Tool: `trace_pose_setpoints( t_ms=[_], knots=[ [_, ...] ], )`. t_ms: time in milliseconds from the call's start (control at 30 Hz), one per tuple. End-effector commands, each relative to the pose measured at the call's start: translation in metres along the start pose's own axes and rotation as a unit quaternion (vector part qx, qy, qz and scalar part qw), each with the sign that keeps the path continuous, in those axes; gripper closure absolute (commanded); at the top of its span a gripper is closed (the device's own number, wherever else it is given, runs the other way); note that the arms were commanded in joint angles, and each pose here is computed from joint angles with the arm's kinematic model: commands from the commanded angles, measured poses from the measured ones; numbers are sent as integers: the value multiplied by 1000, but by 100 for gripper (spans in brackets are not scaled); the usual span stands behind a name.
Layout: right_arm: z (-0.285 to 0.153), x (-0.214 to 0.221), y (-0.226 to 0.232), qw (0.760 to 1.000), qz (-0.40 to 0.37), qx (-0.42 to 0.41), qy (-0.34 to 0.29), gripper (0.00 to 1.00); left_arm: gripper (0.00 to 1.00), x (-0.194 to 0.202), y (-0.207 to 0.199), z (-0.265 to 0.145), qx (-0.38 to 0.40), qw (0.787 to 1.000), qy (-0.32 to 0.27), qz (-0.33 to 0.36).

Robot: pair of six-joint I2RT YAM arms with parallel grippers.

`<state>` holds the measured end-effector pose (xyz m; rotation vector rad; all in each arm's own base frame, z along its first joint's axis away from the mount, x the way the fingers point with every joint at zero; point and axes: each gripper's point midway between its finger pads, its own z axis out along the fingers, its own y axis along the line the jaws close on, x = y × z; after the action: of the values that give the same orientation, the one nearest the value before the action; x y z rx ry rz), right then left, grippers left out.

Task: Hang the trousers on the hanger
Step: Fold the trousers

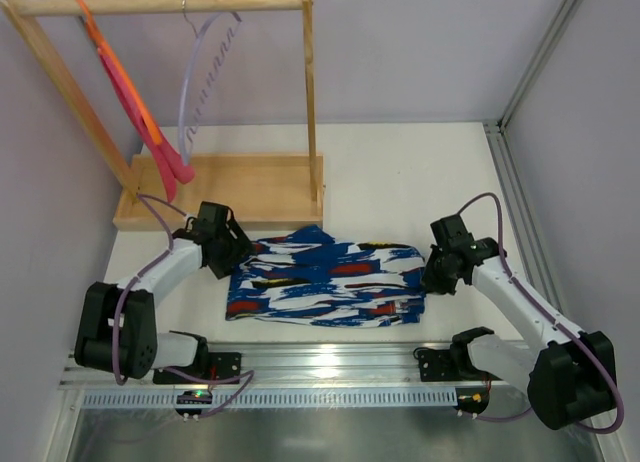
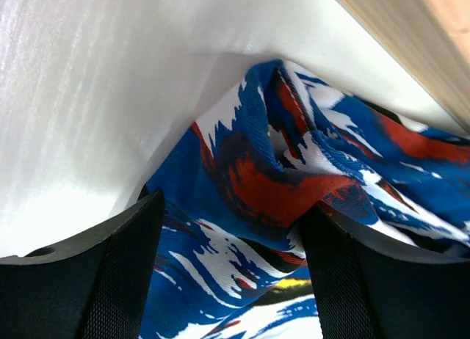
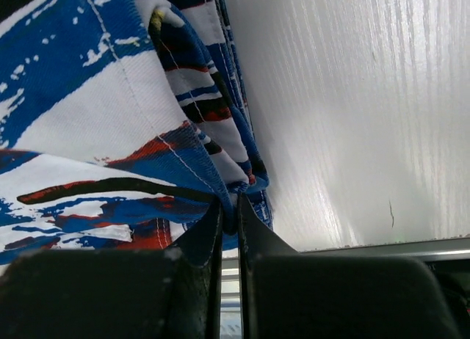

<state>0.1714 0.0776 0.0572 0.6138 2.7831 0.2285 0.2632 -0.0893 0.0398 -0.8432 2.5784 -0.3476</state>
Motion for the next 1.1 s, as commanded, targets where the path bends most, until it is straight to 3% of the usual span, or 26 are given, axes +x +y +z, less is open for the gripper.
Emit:
trace_pose_setpoints(
  t_ms=[0,200,367,433,700,767,833,933,1033,1067],
  knots=[
    [-14,0,-8,999,6,34,7,95,27,-14,23,5,-68,997,-28,-6],
    [-25,-1,-15,998,-2,56,11,92,27,-11,35,17,-87,996,-17,-13],
    [-26,-13,-15,999,-5,47,-4,92,20,-11,-9,-3,35,999,-15,-3],
    [-26,-13,-16,999,-12,49,5,92,17,-22,-20,-20,47,998,-26,11],
    [-8,-1,-17,999,-6,45,29,86,17,-32,11,-61,-45,995,-59,70],
    [-7,1,-19,999,2,45,28,79,18,-24,19,-59,-48,994,-55,76],
    [-7,3,-21,998,12,50,27,69,19,-15,8,-57,-1,996,-43,82],
    [-6,6,-27,998,23,59,23,59,21,-3,-26,-56,100,992,-19,80],
    [-21,-9,-17,999,7,44,2,55,23,0,-60,-66,177,981,5,84],
    [-31,-23,-6,1000,-3,24,-18,48,24,1,-63,-67,181,980,13,81]
  ],
)
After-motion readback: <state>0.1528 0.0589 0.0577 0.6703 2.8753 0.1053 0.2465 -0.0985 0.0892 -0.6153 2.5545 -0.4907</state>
